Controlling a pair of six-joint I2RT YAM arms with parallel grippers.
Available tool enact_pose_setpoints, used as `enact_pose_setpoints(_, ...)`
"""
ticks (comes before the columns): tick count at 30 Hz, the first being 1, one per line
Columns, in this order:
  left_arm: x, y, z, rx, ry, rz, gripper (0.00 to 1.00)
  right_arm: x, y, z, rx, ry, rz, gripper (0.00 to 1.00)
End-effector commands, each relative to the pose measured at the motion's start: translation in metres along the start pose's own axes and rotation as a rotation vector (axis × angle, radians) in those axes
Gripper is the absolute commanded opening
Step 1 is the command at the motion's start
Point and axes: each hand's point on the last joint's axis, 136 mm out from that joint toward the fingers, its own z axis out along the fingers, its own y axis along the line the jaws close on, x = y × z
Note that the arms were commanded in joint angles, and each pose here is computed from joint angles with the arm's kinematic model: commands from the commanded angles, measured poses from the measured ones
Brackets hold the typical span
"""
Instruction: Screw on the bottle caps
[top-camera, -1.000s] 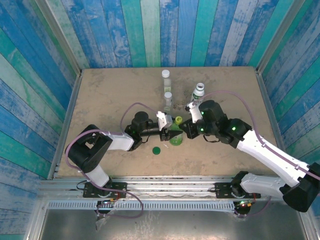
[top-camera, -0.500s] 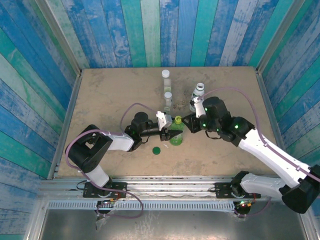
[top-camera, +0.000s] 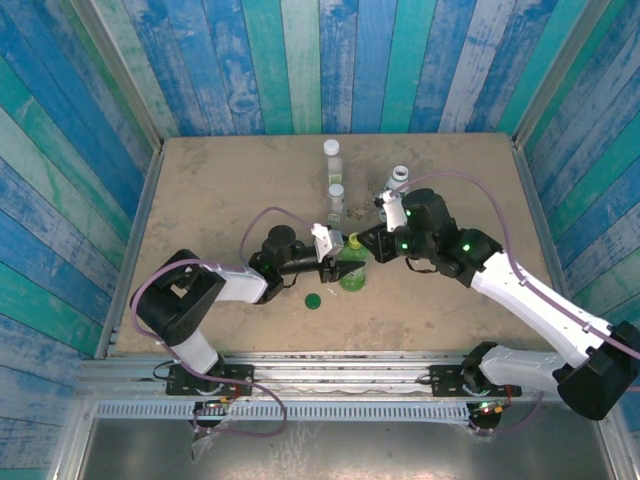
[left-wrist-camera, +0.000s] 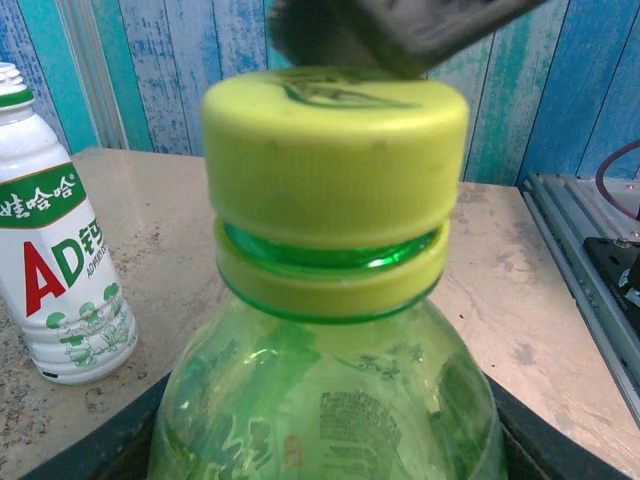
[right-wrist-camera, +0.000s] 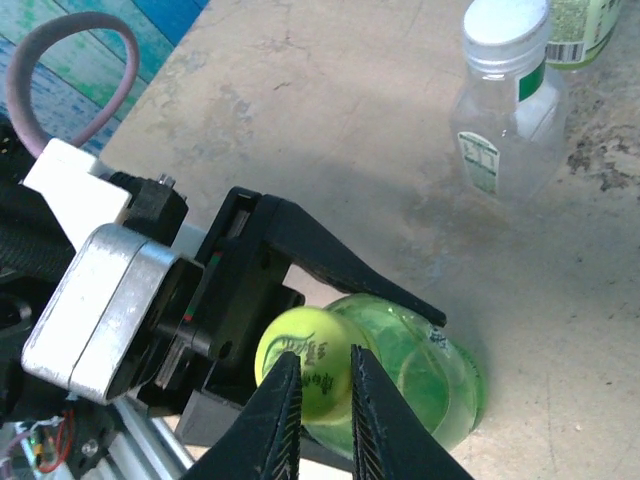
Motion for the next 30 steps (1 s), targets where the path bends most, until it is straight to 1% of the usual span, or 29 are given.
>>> enact_pose_setpoints(1, 0.017, 0.001, 0.0, -0.015, 0.047, -0.019, 0.53, 0.029, 0.028, -0.005, -0.164, 0.084, 0.001, 0.17)
enact_pose_setpoints(5, 0.016, -0.002, 0.0, 0.003, 0.047, -0.018, 0.53, 0.029, 0.033, -0.014, -0.182, 0.054, -0.016, 0.18)
enact_pose_setpoints(8, 0.015, -0.005, 0.001, 0.022, 0.041, -0.017, 0.53, 0.015, 0.024, -0.021, -0.112, -0.013, -0.02, 0.18)
enact_pose_setpoints(11, 0.014, -0.007, 0.0, 0.034, 0.04, -0.013, 0.53, -0.004, 0.01, -0.024, -0.035, -0.093, 0.021, 0.27)
enact_pose_setpoints(13, 0.014, -0.008, 0.0, 0.038, 0.04, -0.011, 0.53, -0.018, 0.01, -0.024, -0.052, -0.131, 0.035, 0.29)
enact_pose_setpoints(14, 0.014, -0.008, 0.0, 0.04, 0.04, -0.011, 0.53, -0.022, 0.01, -0.023, -0.057, -0.13, 0.031, 0.29)
enact_pose_setpoints(18, 0.015, -0.007, 0.001, 0.033, 0.049, -0.009, 0.53, -0.028, 0.005, -0.008, -0.044, -0.07, 0.008, 0.3)
enact_pose_setpoints(22, 0.015, -0.006, 0.0, 0.028, 0.053, -0.003, 0.53, -0.021, 0.004, 0.002, -0.069, 0.008, 0.005, 0.26)
enact_pose_setpoints(25, 0.014, -0.007, 0.0, 0.03, 0.052, -0.003, 0.52, -0.005, 0.005, 0.007, -0.099, 0.066, 0.009, 0.24)
enact_pose_setpoints(30, 0.014, -0.006, 0.0, 0.031, 0.053, 0.0, 0.5, 0.033, 0.012, 0.007, -0.189, 0.158, 0.059, 0.16)
